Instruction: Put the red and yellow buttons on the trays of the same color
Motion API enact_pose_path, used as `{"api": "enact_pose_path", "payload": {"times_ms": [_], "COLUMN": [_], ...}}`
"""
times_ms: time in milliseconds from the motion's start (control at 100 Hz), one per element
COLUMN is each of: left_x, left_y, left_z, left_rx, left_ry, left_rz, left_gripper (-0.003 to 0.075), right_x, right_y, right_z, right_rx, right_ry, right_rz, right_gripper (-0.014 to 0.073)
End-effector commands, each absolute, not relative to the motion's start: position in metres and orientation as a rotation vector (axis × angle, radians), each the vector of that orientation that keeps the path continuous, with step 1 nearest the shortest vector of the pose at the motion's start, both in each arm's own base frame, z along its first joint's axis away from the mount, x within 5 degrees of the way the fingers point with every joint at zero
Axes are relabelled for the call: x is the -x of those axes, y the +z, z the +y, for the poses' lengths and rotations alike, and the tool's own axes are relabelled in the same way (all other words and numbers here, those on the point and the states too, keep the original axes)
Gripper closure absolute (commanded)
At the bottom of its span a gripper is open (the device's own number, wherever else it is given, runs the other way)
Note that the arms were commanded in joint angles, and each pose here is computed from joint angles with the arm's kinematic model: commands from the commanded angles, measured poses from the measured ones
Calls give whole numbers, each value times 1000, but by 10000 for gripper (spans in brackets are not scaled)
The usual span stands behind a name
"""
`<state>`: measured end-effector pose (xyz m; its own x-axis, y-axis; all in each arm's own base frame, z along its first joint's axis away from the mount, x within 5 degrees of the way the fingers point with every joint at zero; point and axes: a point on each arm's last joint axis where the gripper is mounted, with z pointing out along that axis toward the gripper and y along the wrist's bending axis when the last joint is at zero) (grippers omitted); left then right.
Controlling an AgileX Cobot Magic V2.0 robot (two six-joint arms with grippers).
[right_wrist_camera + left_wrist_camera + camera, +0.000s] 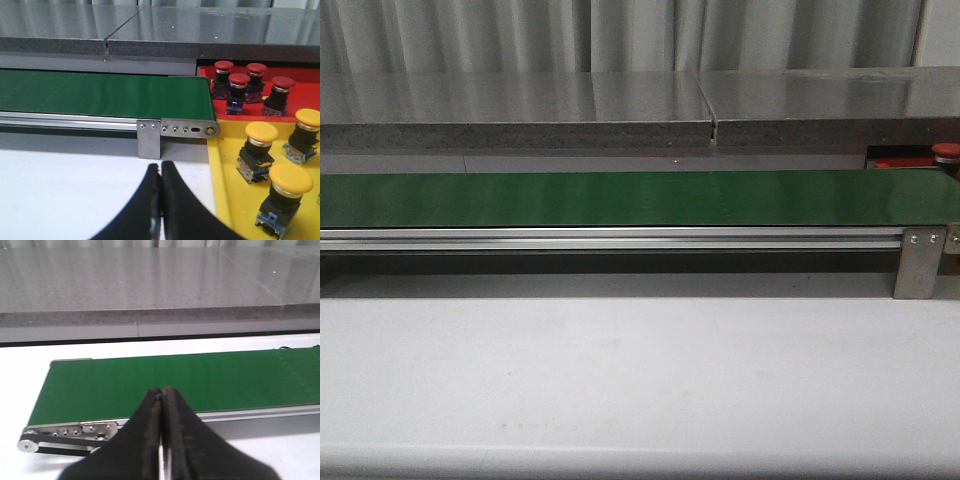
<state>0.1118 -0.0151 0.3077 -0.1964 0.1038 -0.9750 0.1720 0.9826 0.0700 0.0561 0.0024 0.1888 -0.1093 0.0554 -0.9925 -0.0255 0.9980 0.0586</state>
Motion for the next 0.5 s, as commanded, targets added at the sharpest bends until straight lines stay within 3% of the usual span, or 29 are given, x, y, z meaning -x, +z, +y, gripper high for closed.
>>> {"api": "enact_pose_path", "payload": {"times_ms": [0, 490], "left_x": [-107, -67], "left_y": [316, 244], "left_z": [-9, -4], "left_rx": [-112, -75], "left_ry": [-34, -9], "left_rz": [1643, 1480], "left_gripper": [739, 739], "right_x": [-55, -55], "right_y": [203, 203], "right_z": [2, 2], "right_rx": [-17, -17], "right_ry": [54, 54], "right_rz": [1565, 1565], "right_gripper": [662, 662]}}
